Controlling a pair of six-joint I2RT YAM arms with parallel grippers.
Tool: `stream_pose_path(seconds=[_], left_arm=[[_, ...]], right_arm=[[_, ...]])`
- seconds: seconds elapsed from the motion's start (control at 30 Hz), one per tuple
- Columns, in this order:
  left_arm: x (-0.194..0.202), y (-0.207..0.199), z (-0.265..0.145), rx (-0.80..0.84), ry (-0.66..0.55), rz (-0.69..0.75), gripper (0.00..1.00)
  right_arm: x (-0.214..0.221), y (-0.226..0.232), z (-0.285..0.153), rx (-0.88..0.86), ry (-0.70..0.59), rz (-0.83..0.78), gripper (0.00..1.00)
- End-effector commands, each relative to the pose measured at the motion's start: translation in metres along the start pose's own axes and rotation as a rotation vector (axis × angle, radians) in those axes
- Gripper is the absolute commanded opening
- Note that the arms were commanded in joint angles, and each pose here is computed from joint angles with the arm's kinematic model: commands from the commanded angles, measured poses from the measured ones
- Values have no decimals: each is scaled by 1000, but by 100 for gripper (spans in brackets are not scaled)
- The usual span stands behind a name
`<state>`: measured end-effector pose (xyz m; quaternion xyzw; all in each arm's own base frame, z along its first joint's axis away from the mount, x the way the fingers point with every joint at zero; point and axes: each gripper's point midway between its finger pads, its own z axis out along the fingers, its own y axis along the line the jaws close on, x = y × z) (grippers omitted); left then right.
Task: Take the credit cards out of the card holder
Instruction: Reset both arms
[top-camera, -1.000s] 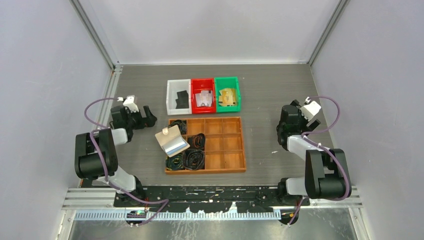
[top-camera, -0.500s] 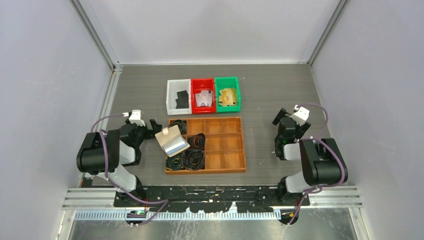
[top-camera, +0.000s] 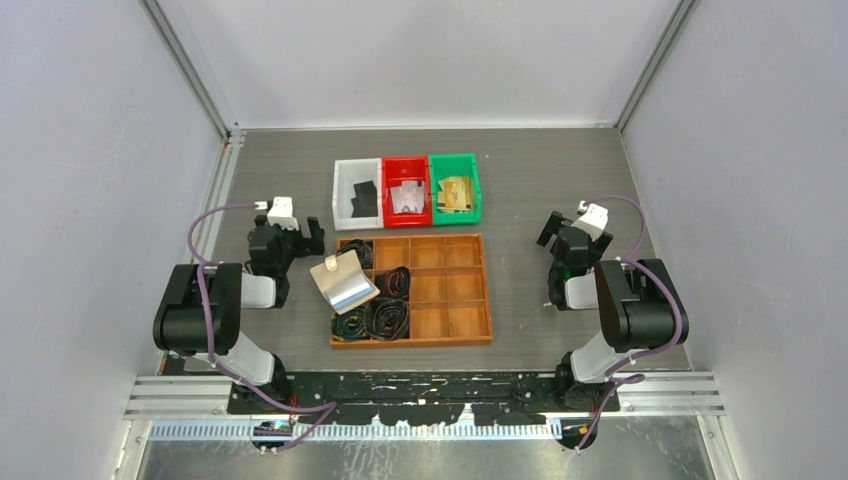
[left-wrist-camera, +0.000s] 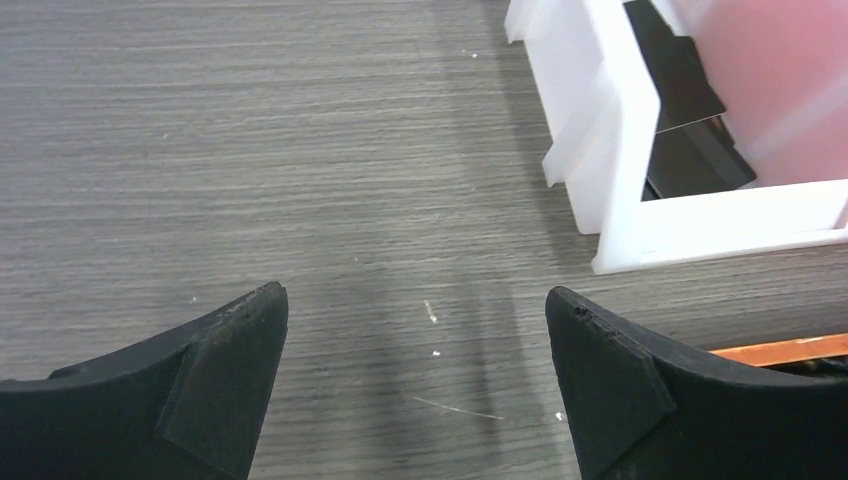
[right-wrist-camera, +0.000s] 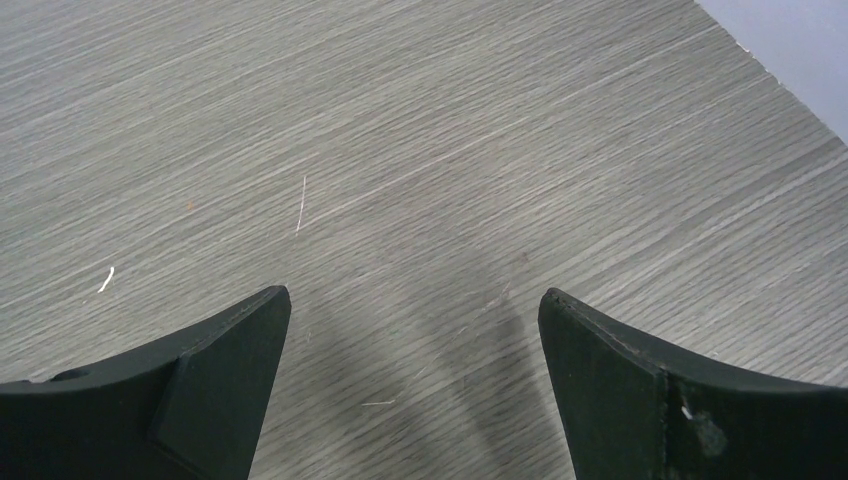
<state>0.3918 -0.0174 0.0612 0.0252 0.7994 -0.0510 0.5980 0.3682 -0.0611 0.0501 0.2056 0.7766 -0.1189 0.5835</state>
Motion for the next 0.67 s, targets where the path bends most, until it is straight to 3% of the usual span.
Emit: stream_pose_path(seconds=[0.0,0.63], left_arm=[[-11,10,-1,-47,-33,32,100],[-11,13,-1,-71,-29,45,100]], right_arm=[[-25,7,1,-24,-73,33,99],[-24,7,1,-22,-73,31,99]])
